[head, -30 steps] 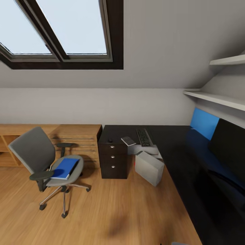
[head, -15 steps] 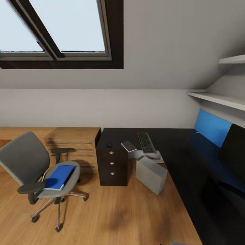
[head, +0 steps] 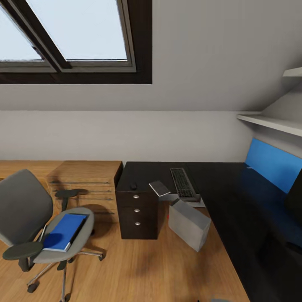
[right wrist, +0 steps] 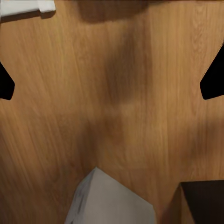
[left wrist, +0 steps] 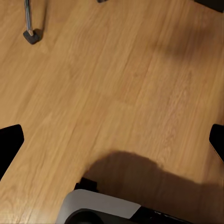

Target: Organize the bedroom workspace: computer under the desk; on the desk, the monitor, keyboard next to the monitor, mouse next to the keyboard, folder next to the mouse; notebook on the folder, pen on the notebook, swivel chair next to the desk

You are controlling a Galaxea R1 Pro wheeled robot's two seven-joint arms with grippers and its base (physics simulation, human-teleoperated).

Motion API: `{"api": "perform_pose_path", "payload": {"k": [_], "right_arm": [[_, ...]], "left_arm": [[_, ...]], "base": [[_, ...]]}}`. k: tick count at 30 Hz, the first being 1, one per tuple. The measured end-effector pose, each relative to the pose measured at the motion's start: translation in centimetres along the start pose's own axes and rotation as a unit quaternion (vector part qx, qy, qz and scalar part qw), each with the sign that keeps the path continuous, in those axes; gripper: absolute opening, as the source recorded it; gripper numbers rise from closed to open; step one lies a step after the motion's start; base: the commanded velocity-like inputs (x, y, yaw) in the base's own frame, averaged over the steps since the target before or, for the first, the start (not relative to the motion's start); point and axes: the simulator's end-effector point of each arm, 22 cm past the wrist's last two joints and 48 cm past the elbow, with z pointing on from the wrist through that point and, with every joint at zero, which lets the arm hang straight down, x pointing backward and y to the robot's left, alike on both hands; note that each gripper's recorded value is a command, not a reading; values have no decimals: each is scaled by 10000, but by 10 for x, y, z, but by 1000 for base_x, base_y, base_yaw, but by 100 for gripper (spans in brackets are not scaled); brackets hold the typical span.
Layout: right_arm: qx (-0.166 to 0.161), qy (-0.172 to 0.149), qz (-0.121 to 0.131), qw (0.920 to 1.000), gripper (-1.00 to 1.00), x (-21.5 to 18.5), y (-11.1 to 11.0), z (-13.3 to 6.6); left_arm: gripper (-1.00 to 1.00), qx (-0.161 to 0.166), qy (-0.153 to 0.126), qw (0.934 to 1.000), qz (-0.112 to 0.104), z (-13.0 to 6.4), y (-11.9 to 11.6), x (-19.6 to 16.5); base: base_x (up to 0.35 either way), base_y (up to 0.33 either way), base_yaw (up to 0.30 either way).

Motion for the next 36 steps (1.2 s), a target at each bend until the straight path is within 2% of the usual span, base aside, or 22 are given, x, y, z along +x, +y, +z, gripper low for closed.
{"api": "perform_pose_path", "payload": {"k": [20,23,26,28,30,33,35,36], "right_arm": [[33,-48,61,10000,100,-5,-2,2],[-64,-361,166,9992,100,-34,8,8],[-83,-682,252,9973,100,-65,3,14],[-90,-890,352,9954,100,-86,0,17],[-65,-1113,615,9919,100,-111,-3,20],[-9,-1193,958,9882,100,-128,-8,22],[-43,-1169,1408,9831,100,-152,-15,27],[-77,-1172,1506,9816,100,-157,-15,28]], "left_arm": [[100,-1,-3,10000,-4,0,0,0],[100,1,-1,10000,-5,0,-1,0],[100,5,-6,10000,-3,0,-1,-1],[100,6,-4,10000,1,0,-1,0],[100,7,-11,10000,4,0,-1,-1],[100,10,-34,10000,6,1,-1,-3],[100,20,-101,9999,11,1,-2,-7],[100,21,-117,9999,12,1,-2,-8]], "base": [[336,0,0],[336,0,0],[336,0,0],[305,0,0],[232,0,0],[127,0,0],[33,0,0],[18,0,0]]}}
